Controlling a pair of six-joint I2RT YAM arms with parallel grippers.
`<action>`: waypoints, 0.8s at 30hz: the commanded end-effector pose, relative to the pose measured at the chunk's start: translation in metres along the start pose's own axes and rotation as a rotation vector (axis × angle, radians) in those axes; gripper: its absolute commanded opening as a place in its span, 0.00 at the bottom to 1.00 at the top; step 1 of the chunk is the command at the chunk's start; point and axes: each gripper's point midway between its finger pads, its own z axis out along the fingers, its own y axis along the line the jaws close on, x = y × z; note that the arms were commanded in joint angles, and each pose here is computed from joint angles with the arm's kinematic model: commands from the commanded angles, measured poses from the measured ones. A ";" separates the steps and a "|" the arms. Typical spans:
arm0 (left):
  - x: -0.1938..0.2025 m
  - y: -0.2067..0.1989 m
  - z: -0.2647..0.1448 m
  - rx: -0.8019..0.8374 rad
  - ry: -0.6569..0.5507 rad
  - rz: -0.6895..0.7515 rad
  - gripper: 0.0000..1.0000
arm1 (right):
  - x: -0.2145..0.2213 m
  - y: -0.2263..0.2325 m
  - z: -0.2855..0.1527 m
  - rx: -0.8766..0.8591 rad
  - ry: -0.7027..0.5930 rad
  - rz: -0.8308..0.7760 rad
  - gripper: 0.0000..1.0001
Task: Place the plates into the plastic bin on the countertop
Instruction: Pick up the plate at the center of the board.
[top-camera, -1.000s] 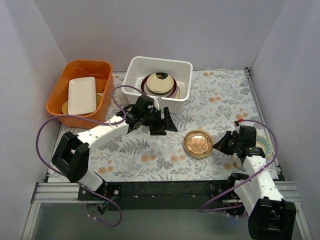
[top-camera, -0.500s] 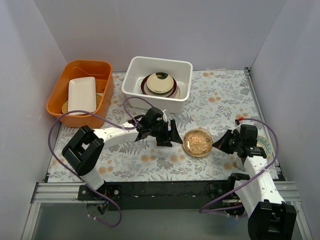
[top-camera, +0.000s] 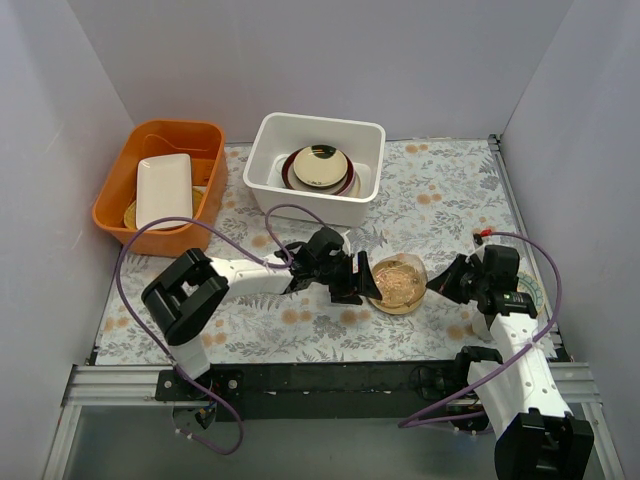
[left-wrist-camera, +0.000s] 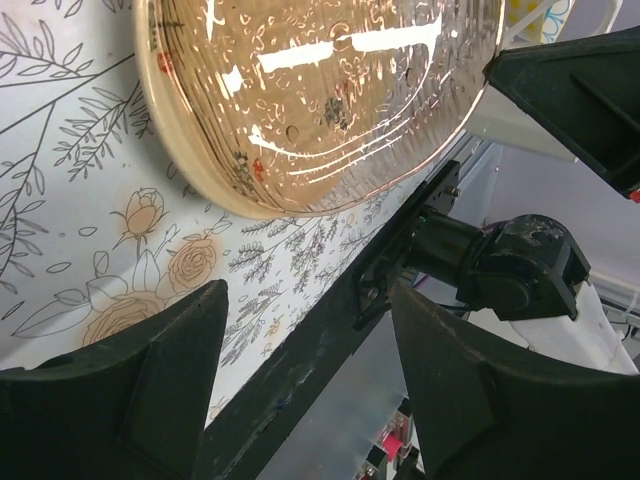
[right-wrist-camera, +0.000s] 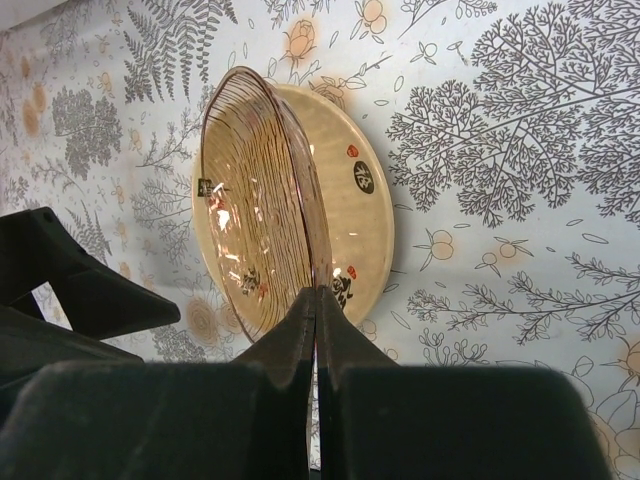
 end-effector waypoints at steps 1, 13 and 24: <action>-0.013 -0.018 0.008 0.053 -0.054 0.003 0.64 | -0.014 0.013 -0.007 -0.026 -0.038 -0.023 0.01; -0.026 -0.025 0.027 0.074 -0.084 -0.011 0.61 | -0.011 -0.007 -0.010 0.085 -0.033 -0.022 0.01; -0.026 -0.025 0.028 0.064 -0.075 0.005 0.61 | 0.004 -0.039 -0.003 0.239 0.046 0.025 0.08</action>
